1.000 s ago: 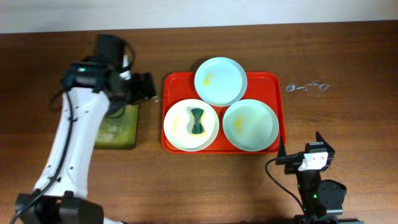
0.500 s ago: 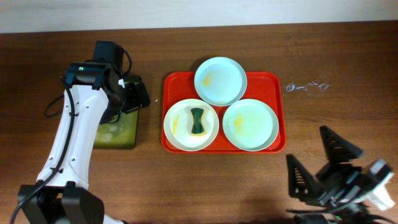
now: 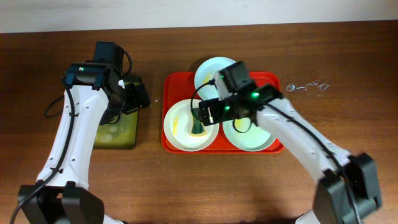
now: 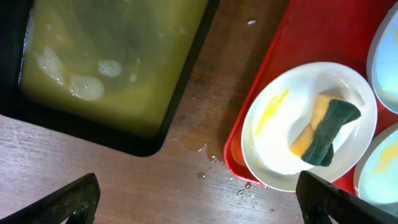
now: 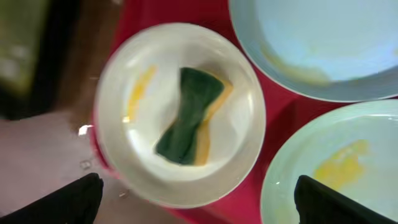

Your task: Clean dirty plates on tray and stack at the side

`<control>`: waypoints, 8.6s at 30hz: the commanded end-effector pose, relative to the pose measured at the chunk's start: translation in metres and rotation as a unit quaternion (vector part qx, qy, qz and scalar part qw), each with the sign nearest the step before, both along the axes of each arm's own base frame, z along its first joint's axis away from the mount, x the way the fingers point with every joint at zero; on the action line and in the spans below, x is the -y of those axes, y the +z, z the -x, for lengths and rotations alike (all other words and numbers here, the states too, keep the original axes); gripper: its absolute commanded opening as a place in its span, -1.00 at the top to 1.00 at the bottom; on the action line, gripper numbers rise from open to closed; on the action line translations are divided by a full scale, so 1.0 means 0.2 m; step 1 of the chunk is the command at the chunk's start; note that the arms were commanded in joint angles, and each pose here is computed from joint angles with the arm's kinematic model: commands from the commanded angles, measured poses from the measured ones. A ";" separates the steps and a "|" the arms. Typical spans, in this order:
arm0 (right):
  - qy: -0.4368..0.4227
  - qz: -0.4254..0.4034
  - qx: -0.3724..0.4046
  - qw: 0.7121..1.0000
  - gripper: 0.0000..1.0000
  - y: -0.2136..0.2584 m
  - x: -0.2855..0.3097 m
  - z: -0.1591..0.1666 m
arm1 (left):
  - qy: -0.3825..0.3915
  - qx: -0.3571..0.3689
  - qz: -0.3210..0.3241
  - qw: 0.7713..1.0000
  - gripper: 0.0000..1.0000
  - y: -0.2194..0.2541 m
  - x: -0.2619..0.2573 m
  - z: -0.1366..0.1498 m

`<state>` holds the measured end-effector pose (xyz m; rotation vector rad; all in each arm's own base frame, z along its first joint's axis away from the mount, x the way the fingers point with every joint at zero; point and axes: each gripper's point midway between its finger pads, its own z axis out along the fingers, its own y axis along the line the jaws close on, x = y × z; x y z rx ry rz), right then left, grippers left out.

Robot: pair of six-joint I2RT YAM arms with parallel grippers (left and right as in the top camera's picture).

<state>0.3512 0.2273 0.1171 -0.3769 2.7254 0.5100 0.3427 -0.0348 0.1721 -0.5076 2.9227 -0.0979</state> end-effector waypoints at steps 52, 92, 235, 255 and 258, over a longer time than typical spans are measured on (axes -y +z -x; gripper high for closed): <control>-0.028 0.061 0.020 0.998 -0.97 -0.12 0.06 -0.09 | 0.000 0.002 -0.002 1.000 -0.98 0.00 -0.01 -0.01; -0.028 0.060 0.022 0.998 -0.97 -0.12 0.06 -0.09 | 0.000 0.002 -0.002 1.000 -0.98 0.00 -0.01 -0.01; -0.026 0.059 -0.039 0.997 0.65 -0.61 0.08 -0.17 | -0.156 0.106 0.224 0.956 0.36 -0.80 0.84 -0.07; -0.026 0.059 -0.039 0.997 0.66 -0.61 0.08 -0.17 | -0.071 0.187 -0.105 0.974 1.00 -0.55 0.35 -0.10; -0.026 0.059 -0.039 0.997 0.66 -0.61 0.08 -0.18 | -0.081 0.207 0.096 0.970 1.00 -0.48 0.70 -0.14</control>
